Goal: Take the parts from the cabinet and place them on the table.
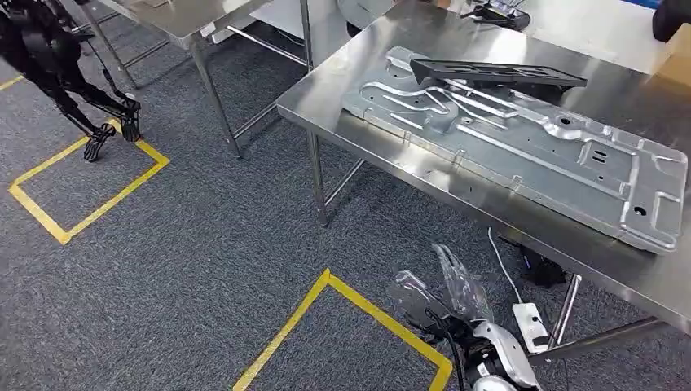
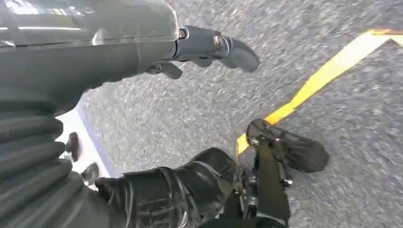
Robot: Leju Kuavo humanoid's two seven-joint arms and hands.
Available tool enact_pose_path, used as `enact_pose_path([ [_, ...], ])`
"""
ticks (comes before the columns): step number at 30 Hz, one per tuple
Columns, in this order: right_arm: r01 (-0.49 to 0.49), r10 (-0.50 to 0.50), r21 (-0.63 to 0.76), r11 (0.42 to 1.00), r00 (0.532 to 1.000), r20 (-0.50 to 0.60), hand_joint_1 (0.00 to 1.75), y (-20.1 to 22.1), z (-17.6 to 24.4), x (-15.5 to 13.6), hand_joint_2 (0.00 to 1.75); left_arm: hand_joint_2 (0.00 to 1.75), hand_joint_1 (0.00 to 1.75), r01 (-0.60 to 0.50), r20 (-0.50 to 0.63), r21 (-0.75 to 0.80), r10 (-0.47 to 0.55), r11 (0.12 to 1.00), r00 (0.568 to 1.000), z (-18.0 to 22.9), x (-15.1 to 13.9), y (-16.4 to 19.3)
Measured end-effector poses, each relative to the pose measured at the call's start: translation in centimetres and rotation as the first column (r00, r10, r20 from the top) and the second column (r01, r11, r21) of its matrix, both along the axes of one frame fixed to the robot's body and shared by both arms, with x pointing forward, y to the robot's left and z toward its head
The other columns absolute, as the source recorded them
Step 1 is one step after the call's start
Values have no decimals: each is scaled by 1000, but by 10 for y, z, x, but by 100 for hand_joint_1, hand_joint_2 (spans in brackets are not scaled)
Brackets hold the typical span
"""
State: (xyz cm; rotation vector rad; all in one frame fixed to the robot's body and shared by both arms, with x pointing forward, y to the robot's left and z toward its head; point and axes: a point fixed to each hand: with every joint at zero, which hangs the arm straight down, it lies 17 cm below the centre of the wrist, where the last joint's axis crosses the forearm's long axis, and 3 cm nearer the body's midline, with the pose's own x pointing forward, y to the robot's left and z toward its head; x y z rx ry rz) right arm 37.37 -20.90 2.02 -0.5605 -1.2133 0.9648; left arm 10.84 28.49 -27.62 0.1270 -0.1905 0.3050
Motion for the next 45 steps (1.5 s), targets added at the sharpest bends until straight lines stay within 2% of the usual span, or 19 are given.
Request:
enact_pose_path([
  [5,72,-77,-44,996,990,-120,0,-50,-72,-23,175,175,0,-3,-19,-12,3,1000,1000,-2,-9,-2],
  [12,176,-176,-31,984,932,-316,0,-112,-176,-80,175,175,0,56,-22,-29,-56,998,998,-1,-8,-8],
  [14,223,-220,-37,974,902,-371,0,-125,-198,-100,175,175,0,61,-20,-28,-62,998,998,-1,-6,-8],
  [16,289,-287,-66,955,851,-439,0,-143,-220,-121,175,175,0,69,-15,-24,-70,997,997,0,-1,-8],
  [19,364,-353,-94,927,753,-555,0,-146,-249,-155,175,175,0,93,-47,-10,-93,996,995,-3,-17,-3],
  [28,474,-379,-107,874,527,-761,0,-126,-287,-240,175,175,0,128,-17,-25,-129,991,992,-2,-10,-8],
  [33,481,-346,-90,872,477,-808,0,-98,-294,-262,175,175,0,142,5,-17,-142,990,990,0,-1,-4],
  [35,499,-336,-71,864,466,-819,0,-87,-295,-264,175,175,0,147,-6,-19,-147,989,989,-2,-10,-5],
  [45,542,-325,-45,839,433,-841,0,-70,-296,-269,175,175,0,158,-1,-24,-158,987,987,-1,-6,-8],
])
